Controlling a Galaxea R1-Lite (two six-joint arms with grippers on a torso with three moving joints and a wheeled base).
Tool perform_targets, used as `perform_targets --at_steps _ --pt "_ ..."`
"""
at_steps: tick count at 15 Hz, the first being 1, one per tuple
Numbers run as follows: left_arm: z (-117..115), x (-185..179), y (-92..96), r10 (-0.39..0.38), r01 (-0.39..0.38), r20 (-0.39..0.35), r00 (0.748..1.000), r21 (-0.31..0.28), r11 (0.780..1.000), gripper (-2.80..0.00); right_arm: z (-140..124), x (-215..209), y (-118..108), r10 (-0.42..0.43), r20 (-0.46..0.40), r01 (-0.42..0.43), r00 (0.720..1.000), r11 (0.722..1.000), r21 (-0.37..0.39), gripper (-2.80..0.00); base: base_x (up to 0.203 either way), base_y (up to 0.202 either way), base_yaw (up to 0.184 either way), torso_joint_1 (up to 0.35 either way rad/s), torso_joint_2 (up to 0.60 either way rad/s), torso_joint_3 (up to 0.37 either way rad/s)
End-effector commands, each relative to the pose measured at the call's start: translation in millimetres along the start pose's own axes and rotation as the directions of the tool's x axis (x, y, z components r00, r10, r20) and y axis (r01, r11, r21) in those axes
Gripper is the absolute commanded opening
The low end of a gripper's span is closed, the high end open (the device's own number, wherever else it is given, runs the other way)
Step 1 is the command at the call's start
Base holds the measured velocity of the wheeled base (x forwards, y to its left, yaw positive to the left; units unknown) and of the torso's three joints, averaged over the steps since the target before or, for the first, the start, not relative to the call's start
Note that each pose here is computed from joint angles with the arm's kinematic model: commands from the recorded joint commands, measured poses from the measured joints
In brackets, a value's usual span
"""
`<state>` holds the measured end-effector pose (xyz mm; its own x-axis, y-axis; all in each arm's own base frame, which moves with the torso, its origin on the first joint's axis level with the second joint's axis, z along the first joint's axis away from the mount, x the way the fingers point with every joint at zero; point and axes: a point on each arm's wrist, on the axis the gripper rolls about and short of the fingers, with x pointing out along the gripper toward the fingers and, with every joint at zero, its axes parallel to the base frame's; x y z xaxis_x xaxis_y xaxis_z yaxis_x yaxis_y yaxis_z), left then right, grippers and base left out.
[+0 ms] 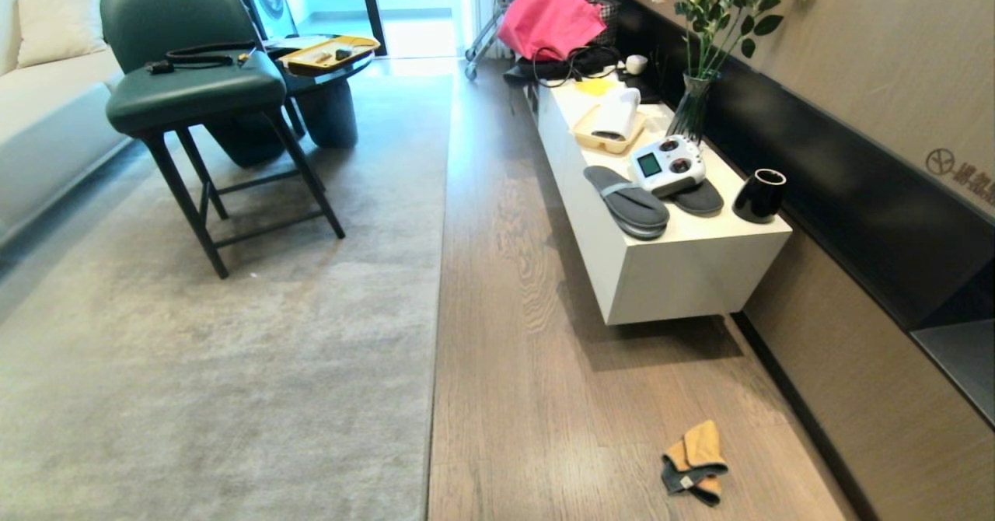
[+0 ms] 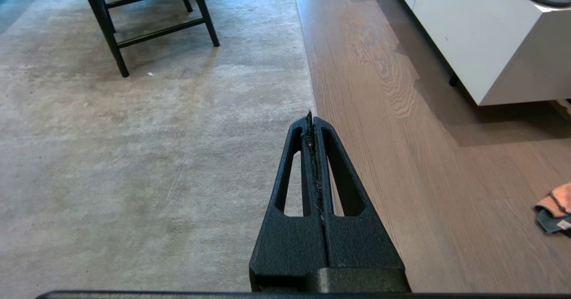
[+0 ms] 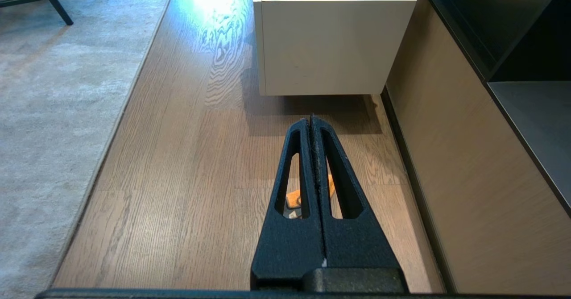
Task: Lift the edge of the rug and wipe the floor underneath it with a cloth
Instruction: Pick up the rag
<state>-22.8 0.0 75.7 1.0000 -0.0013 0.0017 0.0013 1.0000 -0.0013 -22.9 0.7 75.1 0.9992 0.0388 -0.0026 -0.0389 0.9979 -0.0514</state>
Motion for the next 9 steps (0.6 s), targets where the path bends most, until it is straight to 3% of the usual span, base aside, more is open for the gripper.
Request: perform_targets --at_steps 1,9 --pt "0.1 -0.1 0.0 0.0 0.0 0.0 1.0 0.0 1.0 -2.8 0.0 0.1 0.0 0.001 -0.002 -0.001 1.0 1.0 -0.001 -2.8 0.0 0.0 0.0 0.0 0.0 0.0" --pt "-0.2 0.0 0.0 0.0 0.0 -0.002 1.0 0.0 1.0 -2.8 0.0 0.1 0.0 0.001 -0.002 -0.001 1.0 1.0 -0.001 -2.8 0.0 0.0 0.0 0.0 0.0 0.0"
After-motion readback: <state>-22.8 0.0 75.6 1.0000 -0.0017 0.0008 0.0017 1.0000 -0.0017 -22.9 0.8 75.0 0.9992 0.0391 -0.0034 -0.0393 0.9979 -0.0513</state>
